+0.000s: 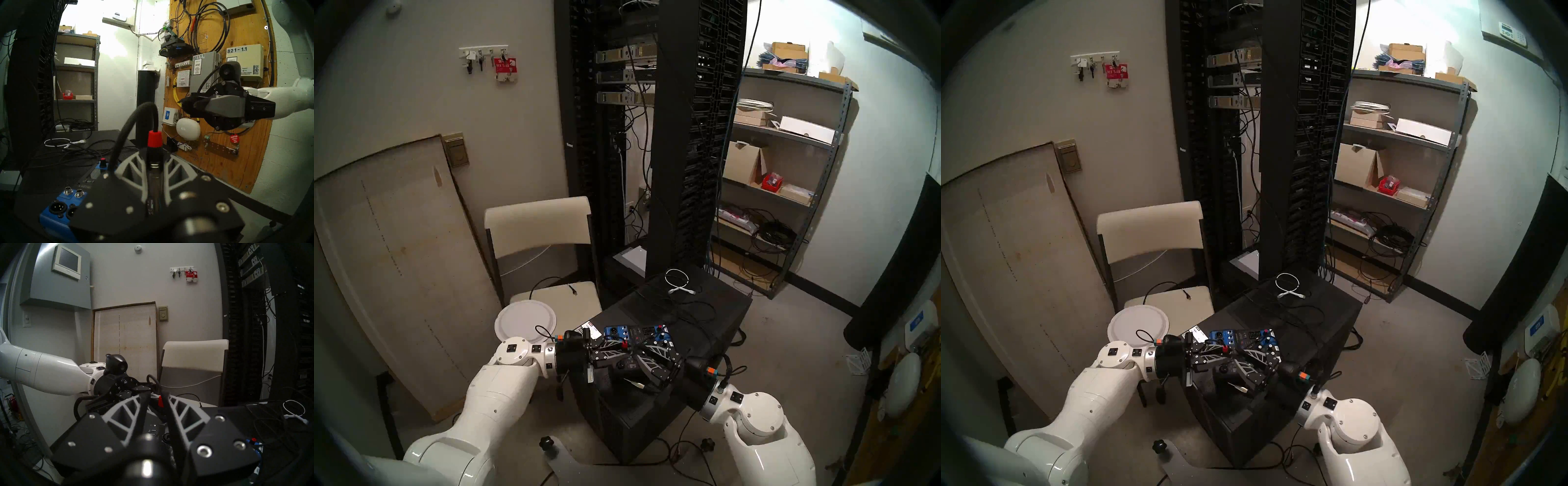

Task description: Insert aux cable

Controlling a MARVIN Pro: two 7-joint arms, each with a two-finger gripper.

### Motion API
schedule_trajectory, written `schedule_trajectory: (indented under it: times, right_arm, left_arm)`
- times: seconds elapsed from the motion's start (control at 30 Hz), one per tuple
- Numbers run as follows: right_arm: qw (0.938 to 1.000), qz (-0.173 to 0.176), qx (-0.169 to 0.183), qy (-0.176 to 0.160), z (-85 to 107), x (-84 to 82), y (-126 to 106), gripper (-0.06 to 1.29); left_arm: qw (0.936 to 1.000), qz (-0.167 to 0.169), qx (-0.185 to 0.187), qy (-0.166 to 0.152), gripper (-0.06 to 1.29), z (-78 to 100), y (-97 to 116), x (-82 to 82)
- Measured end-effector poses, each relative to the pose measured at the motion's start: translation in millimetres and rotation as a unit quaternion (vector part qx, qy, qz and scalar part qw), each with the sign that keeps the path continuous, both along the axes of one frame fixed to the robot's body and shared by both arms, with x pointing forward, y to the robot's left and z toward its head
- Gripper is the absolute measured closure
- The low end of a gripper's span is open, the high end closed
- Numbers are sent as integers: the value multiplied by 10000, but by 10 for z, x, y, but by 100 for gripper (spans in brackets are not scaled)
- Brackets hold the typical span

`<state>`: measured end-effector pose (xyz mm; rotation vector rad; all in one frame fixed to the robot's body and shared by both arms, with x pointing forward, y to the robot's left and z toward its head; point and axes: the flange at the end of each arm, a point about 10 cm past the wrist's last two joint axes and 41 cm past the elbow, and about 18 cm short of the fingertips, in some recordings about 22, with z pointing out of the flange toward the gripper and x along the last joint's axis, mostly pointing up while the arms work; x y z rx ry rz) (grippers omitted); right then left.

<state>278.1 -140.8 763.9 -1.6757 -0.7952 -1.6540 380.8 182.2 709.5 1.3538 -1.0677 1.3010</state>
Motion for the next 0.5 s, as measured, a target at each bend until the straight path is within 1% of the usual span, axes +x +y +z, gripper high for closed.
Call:
schedule_trajectory:
  times: [0.5]
  right_arm:
    - [10000, -16, 10, -8, 4, 4, -2, 85]
  left_arm:
    - [9999, 109, 27, -49, 111, -42, 27, 19]
